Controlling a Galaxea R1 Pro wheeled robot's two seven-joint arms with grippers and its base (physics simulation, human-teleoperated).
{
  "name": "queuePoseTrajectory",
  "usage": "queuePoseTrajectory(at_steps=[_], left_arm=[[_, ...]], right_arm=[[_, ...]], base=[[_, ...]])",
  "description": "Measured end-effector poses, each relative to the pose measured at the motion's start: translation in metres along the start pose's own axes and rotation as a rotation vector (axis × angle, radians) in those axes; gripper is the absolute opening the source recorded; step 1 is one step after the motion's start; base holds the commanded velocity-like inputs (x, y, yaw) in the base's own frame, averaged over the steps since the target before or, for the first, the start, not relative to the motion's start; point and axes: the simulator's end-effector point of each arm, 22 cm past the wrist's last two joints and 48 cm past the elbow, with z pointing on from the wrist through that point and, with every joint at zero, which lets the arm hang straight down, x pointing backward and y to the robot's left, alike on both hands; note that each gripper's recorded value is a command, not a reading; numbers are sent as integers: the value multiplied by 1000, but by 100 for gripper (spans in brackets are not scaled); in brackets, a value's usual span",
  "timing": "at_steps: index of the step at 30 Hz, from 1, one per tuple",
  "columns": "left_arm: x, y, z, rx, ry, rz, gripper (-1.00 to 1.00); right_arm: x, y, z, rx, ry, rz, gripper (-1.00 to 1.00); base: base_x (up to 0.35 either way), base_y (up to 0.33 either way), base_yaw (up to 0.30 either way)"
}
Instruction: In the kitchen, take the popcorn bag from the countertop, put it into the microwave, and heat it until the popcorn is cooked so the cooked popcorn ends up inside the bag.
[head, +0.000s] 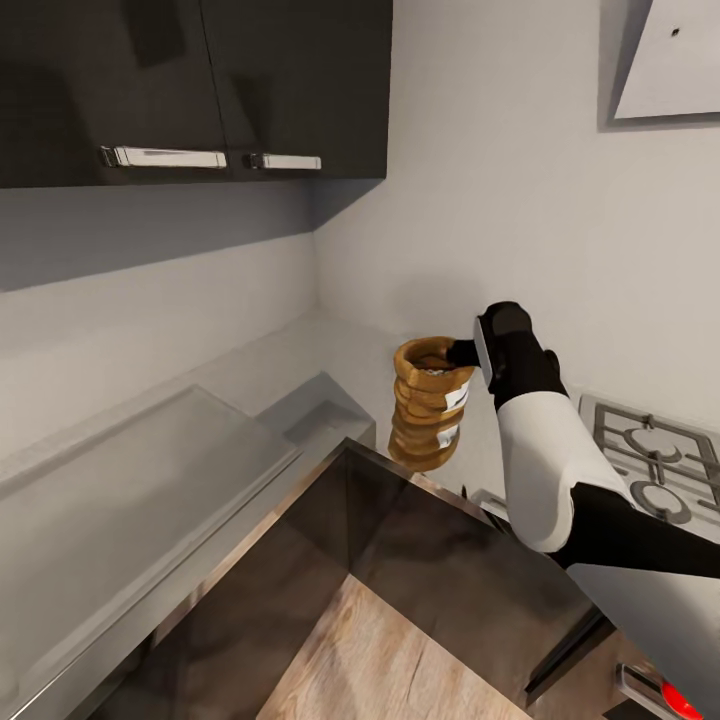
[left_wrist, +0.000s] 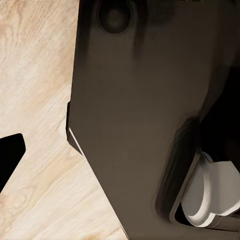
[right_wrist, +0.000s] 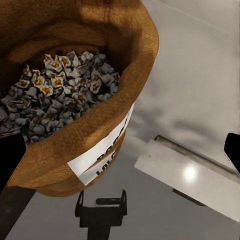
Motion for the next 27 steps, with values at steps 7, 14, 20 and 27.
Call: queuePoseTrajectory(at_steps=[7,14,20,27], left_arm=[[0,0,0,1,0,1,100],[0,0,0,0,0,0,100],[0,0,0,1,0,0,100],[0,0,0,1,-1,-1,100]], right_arm=[[2,-17,5,78,-29,3,100],[2,-18,6,83,-27,5,100],[3,-18,6,82,-27,5,100],[3,-18,6,82,-25,5,100]], base=[[0,0,0],[0,0,0],[0,0,0],[0,0,0]])
